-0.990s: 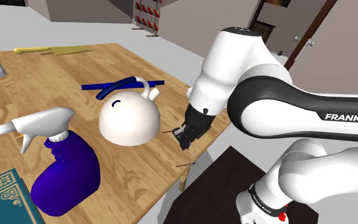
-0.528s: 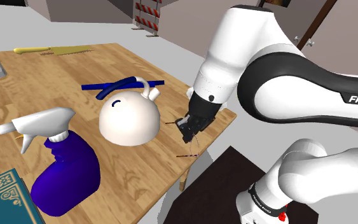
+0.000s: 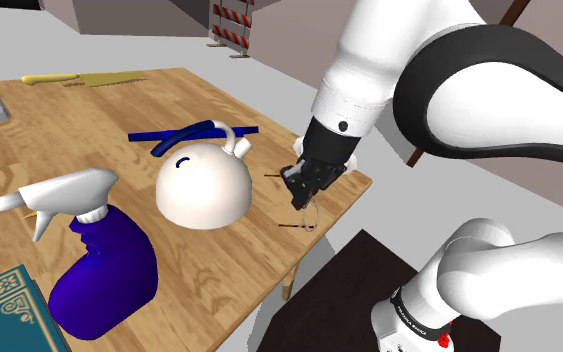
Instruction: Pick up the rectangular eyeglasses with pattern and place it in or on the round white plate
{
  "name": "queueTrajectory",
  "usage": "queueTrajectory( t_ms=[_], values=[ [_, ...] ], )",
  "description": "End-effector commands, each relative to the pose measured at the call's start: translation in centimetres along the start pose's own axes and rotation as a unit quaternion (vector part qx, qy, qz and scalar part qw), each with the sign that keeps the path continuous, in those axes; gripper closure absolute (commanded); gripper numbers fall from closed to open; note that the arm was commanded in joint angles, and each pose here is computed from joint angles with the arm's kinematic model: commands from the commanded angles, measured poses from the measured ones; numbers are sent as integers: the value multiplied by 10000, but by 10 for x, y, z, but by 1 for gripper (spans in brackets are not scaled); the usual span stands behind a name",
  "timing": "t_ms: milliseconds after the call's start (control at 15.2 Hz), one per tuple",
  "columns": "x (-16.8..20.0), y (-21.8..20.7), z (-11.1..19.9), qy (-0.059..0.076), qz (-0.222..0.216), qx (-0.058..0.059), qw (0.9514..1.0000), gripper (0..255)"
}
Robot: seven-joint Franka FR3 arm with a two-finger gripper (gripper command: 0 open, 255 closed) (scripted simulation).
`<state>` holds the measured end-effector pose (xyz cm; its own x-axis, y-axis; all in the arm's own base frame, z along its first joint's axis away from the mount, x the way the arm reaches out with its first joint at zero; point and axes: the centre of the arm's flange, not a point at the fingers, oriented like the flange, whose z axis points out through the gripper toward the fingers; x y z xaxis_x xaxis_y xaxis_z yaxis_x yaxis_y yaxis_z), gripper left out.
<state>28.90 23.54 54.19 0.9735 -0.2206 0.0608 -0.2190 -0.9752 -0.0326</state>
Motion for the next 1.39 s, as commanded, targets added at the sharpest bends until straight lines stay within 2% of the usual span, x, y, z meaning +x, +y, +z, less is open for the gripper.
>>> queueTrajectory(
  t_ms=[0,1320],
  values=[
    [8,11,-4,-1,0,-2,10000,255],
    [155,230,0,-1,0,-2,10000,255]
  ],
)
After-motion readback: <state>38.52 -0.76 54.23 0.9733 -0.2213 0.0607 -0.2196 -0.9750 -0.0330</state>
